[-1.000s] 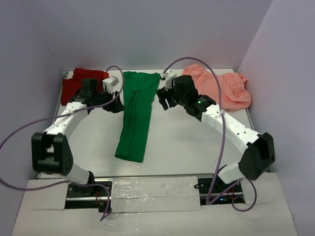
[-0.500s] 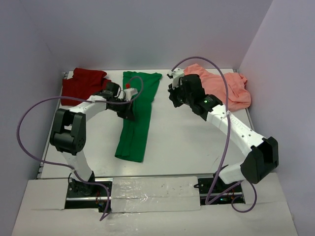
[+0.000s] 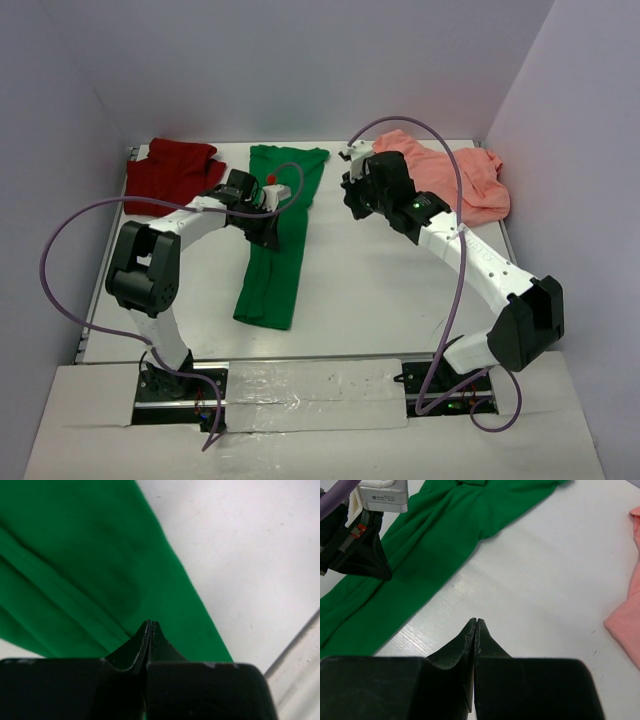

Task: Fold and stack the t-shirts
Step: Fold the tshirt

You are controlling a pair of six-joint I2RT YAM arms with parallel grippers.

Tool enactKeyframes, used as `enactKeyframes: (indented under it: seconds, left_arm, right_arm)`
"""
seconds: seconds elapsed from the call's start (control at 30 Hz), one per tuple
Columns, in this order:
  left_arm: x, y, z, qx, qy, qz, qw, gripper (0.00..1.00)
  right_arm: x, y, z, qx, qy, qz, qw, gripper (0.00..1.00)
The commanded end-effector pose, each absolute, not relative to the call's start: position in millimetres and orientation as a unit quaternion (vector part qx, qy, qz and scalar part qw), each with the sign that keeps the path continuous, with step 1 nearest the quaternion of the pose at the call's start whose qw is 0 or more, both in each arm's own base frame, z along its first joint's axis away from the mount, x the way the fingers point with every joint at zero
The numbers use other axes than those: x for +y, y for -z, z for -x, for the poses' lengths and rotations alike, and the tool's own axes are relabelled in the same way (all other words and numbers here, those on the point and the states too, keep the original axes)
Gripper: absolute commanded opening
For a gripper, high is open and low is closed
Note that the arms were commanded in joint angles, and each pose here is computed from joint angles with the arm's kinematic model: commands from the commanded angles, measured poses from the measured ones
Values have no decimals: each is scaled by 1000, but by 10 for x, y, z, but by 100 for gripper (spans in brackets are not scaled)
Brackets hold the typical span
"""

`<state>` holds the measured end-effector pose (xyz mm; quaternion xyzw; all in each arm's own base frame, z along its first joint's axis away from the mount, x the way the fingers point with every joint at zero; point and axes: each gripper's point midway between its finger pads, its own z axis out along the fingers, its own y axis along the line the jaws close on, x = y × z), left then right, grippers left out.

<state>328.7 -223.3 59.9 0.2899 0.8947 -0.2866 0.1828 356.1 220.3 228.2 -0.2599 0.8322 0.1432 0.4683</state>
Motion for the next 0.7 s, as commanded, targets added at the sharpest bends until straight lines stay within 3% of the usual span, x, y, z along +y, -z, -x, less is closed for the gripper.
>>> enactKeyframes:
  seconds: [0.0, 0.67]
  left_arm:
    - [-2117, -553, -3399, 904, 240, -291, 201, 0]
    - [-2083, -241, -3193, 911, 241, -296, 155, 0]
  right_arm:
    - [2181, -2457, -3572, 823, -153, 254, 485, 0]
    - [2125, -2475, -3580, 823, -158, 248, 485, 0]
